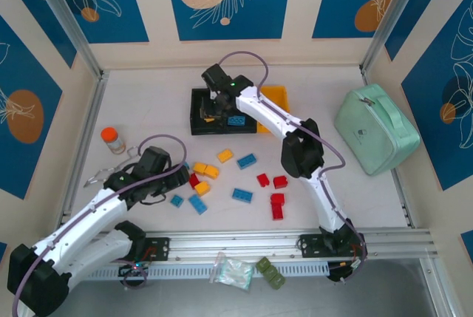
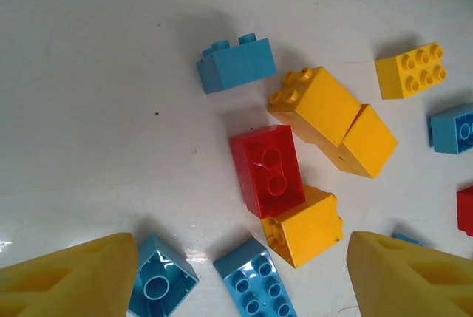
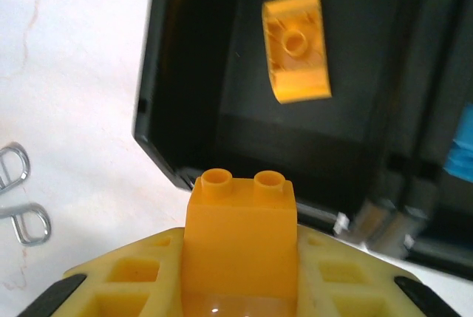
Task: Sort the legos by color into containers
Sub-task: Place the lego in the container.
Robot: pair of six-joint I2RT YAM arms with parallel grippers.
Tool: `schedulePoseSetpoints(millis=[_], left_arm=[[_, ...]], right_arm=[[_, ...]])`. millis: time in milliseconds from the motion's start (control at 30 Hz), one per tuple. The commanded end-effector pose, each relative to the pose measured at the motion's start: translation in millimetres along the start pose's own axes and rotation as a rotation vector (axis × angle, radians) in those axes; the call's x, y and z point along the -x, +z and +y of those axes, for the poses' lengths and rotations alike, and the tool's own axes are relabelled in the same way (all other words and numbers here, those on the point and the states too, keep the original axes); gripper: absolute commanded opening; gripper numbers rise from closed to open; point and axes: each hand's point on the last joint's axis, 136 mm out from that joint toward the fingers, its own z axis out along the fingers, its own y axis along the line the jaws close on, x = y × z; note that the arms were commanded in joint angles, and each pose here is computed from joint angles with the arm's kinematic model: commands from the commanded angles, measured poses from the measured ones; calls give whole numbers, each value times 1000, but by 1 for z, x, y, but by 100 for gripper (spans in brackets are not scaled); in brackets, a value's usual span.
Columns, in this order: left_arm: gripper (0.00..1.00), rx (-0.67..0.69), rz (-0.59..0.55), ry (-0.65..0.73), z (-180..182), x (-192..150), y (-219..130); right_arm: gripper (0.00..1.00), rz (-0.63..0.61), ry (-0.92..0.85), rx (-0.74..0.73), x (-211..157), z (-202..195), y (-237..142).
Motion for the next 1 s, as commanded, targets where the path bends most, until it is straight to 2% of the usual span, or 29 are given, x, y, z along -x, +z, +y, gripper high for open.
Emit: schedulePoseSetpoints(millis=[0,267,400,500,700,967], left_arm=[[74,28,3,-36,12,-4,0],[74,28,6,-47,15,-7,1],[74,30,9,-48,15,-7,2],[74,27,9,-49,15,-7,3],[74,7,13,-30,9,-5,4],[73,-165,61,54,-32,-5,9]], right_arm=[[31,76,-35,11,-10,7,14],[36,86,-38,50,-4,15,37],[49,70,-35,51,-1,17,36],[53,58,-38,55,2,19,33],[53,27,-66,56,6,26,9],[54,-31,-106,40,-5,24,-42]])
